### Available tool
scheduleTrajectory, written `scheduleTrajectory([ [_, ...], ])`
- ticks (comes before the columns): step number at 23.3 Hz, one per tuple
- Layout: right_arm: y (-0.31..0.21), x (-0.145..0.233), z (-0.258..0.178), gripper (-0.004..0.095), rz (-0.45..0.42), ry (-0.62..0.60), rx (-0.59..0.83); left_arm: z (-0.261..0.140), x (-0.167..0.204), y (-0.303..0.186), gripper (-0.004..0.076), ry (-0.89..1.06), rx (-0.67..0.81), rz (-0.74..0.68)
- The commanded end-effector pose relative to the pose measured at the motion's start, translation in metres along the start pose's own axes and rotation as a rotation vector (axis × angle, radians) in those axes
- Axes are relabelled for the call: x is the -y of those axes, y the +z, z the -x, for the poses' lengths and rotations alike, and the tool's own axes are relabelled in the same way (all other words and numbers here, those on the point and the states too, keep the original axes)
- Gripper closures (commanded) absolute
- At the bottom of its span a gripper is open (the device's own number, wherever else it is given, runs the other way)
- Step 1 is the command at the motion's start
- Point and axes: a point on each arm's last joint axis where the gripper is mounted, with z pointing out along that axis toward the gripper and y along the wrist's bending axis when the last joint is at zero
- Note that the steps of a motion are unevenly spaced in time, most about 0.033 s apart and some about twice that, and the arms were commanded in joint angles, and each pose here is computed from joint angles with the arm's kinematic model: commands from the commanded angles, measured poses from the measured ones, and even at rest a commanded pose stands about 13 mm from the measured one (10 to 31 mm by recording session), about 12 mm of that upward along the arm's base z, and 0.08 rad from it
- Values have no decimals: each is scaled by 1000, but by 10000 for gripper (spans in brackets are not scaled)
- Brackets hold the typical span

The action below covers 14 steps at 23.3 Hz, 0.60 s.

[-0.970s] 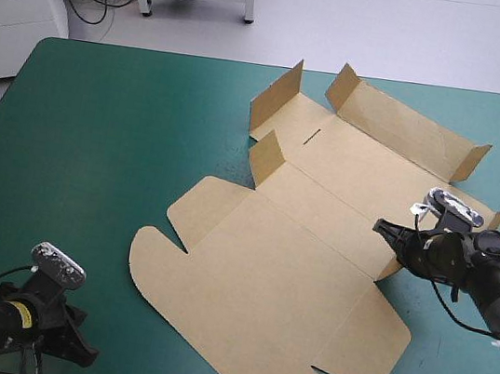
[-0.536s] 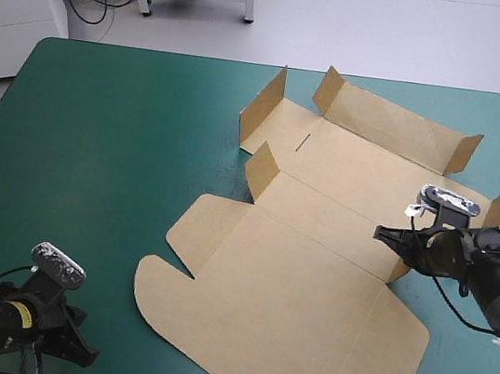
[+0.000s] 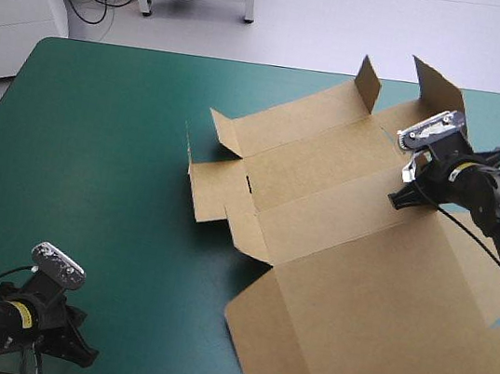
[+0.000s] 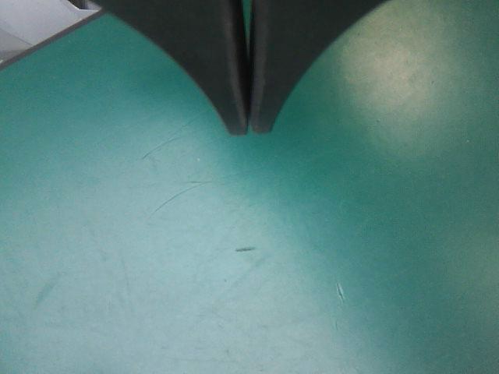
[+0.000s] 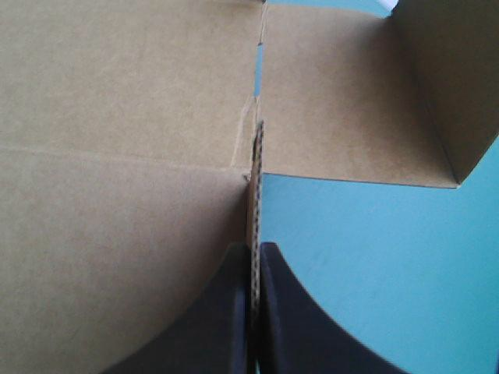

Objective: Fold the box

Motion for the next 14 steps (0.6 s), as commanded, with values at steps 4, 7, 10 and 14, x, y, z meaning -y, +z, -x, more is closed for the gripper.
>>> scheduleTrajectory([
  [4, -10, 23, 43, 930, -101, -180, 168, 7, 1, -4, 756, -7, 52, -4],
  [7, 7, 23, 54, 930, -56, -231, 186, 7, 1, -4, 756, -8, 52, -6],
  [10, 23, 20, 66, 930, 2, -354, 226, 7, 1, -4, 756, -8, 52, -6],
  [14, 33, 16, 76, 930, 42, -487, 291, 8, 1, -4, 756, -11, 54, -6],
])
